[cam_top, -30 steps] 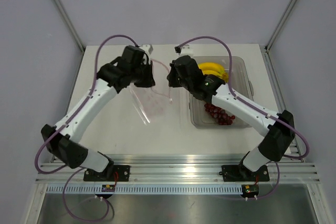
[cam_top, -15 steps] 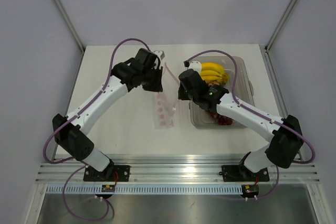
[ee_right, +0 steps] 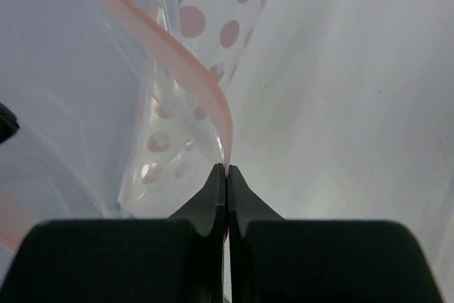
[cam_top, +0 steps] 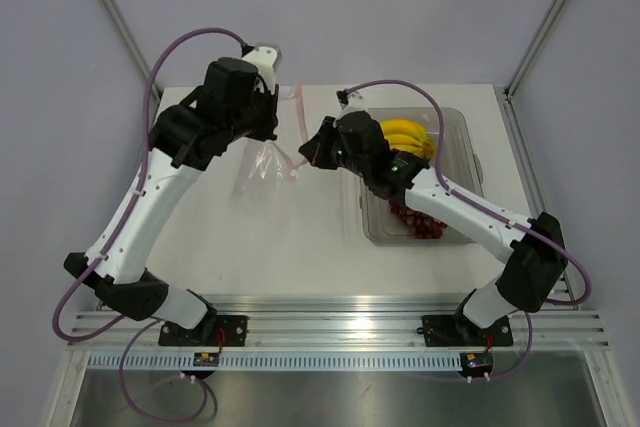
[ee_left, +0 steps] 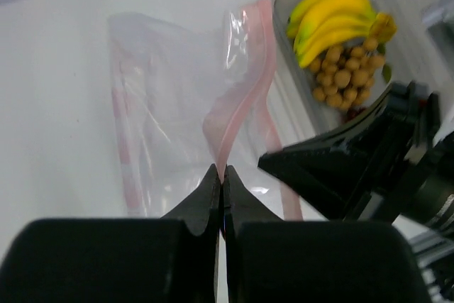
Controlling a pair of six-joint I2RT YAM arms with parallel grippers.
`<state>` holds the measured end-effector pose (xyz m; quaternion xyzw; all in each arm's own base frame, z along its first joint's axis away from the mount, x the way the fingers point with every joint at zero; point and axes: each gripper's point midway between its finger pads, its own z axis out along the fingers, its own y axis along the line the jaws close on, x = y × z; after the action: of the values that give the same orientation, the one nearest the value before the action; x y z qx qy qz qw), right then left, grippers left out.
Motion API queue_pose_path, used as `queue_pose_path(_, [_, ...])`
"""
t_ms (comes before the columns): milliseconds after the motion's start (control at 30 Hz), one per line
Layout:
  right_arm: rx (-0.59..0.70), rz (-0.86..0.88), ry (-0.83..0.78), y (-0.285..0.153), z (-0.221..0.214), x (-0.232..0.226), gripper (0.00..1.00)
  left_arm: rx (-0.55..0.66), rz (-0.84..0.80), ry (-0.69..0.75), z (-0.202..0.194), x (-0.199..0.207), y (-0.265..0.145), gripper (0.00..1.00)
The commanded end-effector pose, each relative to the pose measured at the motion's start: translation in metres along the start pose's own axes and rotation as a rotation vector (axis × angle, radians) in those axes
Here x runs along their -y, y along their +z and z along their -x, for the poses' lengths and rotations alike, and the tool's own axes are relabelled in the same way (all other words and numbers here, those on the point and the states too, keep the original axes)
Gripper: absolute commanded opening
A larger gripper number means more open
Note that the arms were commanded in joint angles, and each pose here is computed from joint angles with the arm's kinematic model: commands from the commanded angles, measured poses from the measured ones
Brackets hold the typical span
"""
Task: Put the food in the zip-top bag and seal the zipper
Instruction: Open the zipper of the food storage bag at the center of the board.
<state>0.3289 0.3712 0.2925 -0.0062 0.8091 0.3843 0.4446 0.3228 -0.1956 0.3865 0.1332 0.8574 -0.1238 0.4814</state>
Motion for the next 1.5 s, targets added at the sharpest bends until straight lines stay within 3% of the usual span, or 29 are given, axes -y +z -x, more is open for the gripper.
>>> queue_pose_path(0, [-0.047, -0.098, 0.048, 0.004, -0.032, 0.037, 0.00, -0.156, -0.005, 0.041, -0.062, 0.001, 0.045, 0.00])
queue_pose_path(33, [-0.057, -0.129, 0.052, 0.004, -0.038, 0.046, 0.00, -0.242, 0.005, 0.040, -0.097, -0.001, 0.060, 0.00])
queue_pose_path(167, [-0.080, -0.246, 0.042, -0.004, -0.057, 0.082, 0.00, -0.307, -0.058, -0.030, -0.132, 0.012, 0.074, 0.00])
queue_pose_path(500, [-0.070, -0.390, -0.033, -0.020, -0.061, 0.117, 0.00, -0.267, -0.091, -0.077, -0.135, 0.018, 0.074, 0.00])
queue_pose_path(700, [-0.075, -0.382, -0.028, -0.020, -0.063, 0.117, 0.00, -0.242, -0.151, -0.130, -0.140, 0.030, 0.079, 0.00])
queue_pose_path(1000, [-0.074, -0.349, -0.035, -0.021, -0.059, 0.110, 0.00, -0.310, -0.115, -0.137, -0.166, 0.033, 0.098, 0.00])
queue_pose_path(1067, [-0.085, -0.337, -0.040, -0.019, -0.061, 0.107, 0.04, -0.312, -0.121, -0.136, -0.166, 0.034, 0.098, 0.00])
queue_pose_path(1167, [-0.108, -0.318, -0.045, -0.015, -0.065, 0.104, 0.16, -0.309, -0.140, -0.136, -0.165, 0.037, 0.099, 0.00])
queue_pose_path(1233, [-0.115, -0.307, -0.045, -0.013, -0.066, 0.102, 0.35, -0.311, -0.149, -0.129, -0.166, 0.038, 0.098, 0.00])
queue_pose_path(1300, [-0.118, -0.299, -0.048, -0.010, -0.066, 0.100, 0.37, -0.308, -0.155, -0.127, -0.165, 0.039, 0.098, 0.00])
queue_pose_path(1433, [-0.125, -0.299, -0.056, -0.009, -0.065, 0.099, 0.31, -0.296, -0.163, -0.118, -0.162, 0.039, 0.094, 0.00])
queue_pose_path(1467, [-0.128, -0.296, -0.053, -0.008, -0.066, 0.098, 0.22, -0.297, -0.162, -0.115, -0.162, 0.039, 0.095, 0.00])
